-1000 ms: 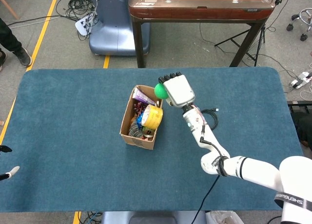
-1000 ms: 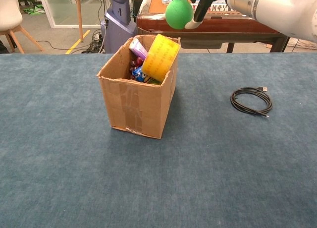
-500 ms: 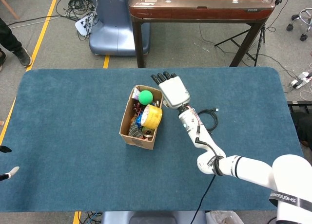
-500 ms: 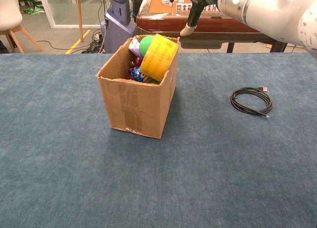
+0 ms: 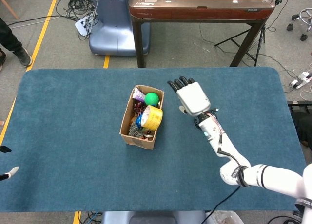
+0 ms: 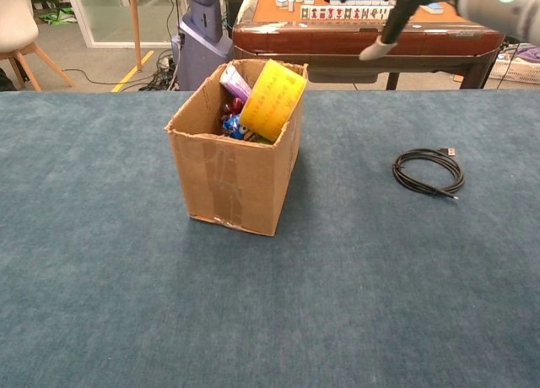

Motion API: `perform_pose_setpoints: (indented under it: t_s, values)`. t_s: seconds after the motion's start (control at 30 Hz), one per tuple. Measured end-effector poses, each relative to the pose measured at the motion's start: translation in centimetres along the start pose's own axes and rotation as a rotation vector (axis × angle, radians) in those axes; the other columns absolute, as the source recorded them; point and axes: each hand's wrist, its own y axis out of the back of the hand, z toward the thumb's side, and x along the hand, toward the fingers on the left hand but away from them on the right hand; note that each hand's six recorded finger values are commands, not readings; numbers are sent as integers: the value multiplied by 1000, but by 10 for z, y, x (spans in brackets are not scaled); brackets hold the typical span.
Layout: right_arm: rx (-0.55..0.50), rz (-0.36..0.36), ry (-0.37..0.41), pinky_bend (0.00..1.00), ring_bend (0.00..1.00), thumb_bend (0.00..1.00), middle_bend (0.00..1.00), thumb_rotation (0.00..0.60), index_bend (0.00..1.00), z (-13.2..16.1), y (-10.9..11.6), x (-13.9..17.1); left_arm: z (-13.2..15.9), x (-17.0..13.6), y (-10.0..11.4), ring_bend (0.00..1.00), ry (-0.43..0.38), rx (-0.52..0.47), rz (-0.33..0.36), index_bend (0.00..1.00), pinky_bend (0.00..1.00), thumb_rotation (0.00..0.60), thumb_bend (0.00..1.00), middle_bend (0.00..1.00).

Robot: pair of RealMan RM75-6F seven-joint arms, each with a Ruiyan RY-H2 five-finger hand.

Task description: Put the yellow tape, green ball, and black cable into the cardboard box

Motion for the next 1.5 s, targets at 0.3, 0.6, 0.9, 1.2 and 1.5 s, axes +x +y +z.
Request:
perform_pose_setpoints:
  t_s: [0.3, 0.6, 0.9, 1.2, 1.5]
  values:
    - [102, 72, -47, 554, 578, 40, 607, 600, 307, -55, -24, 73, 2, 1, -6, 407, -1, 15, -15, 427, 625, 600, 65, 432]
    - [133, 162, -82, 944, 994, 40, 995, 600, 372, -85, -53, 102, 4, 2, -10, 407, -5, 22, -25, 427, 625, 600, 65, 432]
    - [86, 268, -103, 1000, 1000, 40, 1000, 600, 452, -91, -91, 113, 5, 2, -11, 407, -5, 21, -27, 427, 624, 600, 65, 432]
    - [41, 329, -121, 1000, 1000, 40, 1000, 600, 456, -86, -122, 115, 4, 2, -11, 407, -3, 17, -26, 427, 625, 600, 65, 432]
    - [27, 338, -153, 1000, 1000, 14, 1000, 600, 456, -83, -144, 111, 3, 2, -10, 407, -3, 15, -26, 427, 625, 600, 65, 432]
